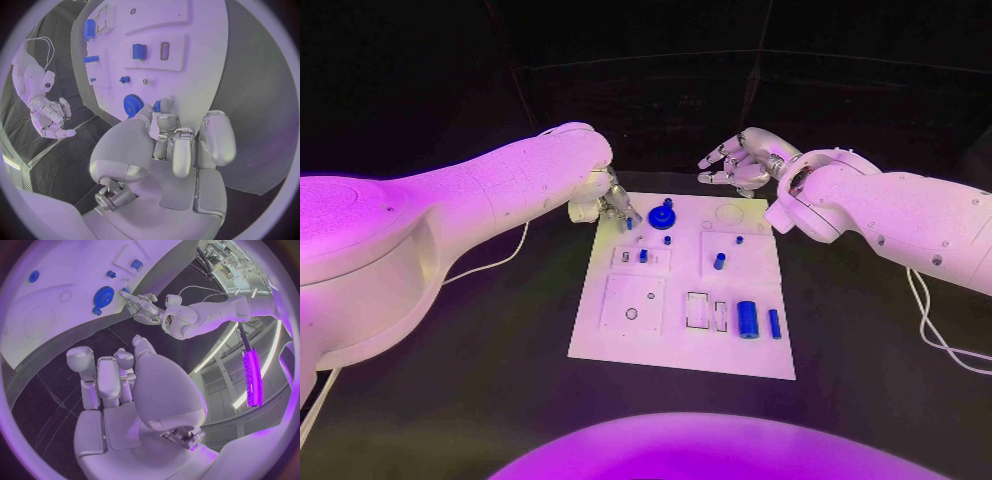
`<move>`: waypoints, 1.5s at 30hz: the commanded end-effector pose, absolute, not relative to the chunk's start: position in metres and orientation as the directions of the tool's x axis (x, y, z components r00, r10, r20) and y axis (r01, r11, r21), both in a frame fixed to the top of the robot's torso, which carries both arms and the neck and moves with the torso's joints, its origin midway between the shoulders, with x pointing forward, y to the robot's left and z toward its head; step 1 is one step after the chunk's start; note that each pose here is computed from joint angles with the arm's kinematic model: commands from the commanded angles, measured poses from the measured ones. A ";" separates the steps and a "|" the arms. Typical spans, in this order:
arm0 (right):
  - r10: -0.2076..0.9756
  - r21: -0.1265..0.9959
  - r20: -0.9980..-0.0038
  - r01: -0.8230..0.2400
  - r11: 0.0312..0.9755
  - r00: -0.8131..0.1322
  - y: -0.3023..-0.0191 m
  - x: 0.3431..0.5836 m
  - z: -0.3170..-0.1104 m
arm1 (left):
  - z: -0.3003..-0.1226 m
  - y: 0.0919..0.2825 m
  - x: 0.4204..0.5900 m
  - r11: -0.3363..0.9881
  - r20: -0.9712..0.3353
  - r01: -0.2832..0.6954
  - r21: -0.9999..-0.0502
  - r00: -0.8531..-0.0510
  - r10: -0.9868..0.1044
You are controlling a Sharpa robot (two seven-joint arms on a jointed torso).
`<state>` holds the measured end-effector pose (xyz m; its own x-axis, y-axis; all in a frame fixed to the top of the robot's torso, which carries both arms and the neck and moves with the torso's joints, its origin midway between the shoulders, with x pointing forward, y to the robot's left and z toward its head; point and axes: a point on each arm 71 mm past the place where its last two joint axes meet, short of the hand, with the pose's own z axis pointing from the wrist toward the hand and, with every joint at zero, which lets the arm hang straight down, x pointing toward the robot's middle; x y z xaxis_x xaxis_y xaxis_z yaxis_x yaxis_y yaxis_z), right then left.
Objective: Assemble the parts on the task board
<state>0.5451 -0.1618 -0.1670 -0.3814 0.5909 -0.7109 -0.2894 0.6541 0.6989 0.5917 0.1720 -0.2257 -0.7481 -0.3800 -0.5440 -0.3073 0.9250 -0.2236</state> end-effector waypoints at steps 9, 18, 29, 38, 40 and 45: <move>0.590 0.701 -0.709 -0.297 0.648 -0.386 -0.160 0.545 -0.166 | -0.224 0.171 0.593 0.923 -0.554 -0.298 -0.245 -0.738 -0.385; 0.589 0.701 -0.709 -0.297 0.649 -0.386 -0.161 0.545 -0.166 | -0.224 0.173 0.593 0.922 -0.552 -0.285 -0.263 -0.739 -0.386; 0.589 0.700 -0.710 -0.293 0.652 -0.385 -0.164 0.546 -0.166 | -0.216 0.181 0.589 0.903 -0.566 -0.269 -0.336 -0.709 -0.421; 0.591 0.698 -0.711 -0.289 0.655 -0.381 -0.168 0.546 -0.166 | -0.201 0.187 0.576 0.881 -0.591 -0.233 -0.411 -0.668 -0.452; 0.591 0.699 -0.711 -0.288 0.655 -0.380 -0.168 0.546 -0.166 | -0.199 0.187 0.571 0.882 -0.603 -0.211 -0.422 -0.661 -0.446; 0.594 0.700 -0.710 -0.285 0.655 -0.378 -0.170 0.547 -0.166 | -0.197 0.194 0.558 0.894 -0.654 -0.146 -0.424 -0.634 -0.413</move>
<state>0.5464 -0.1701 -0.1677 -0.3756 0.5922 -0.7128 -0.2789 0.6613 0.6964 0.5555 0.1950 -0.2016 -0.6922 -0.4180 -0.5883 -0.1926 0.8926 -0.4077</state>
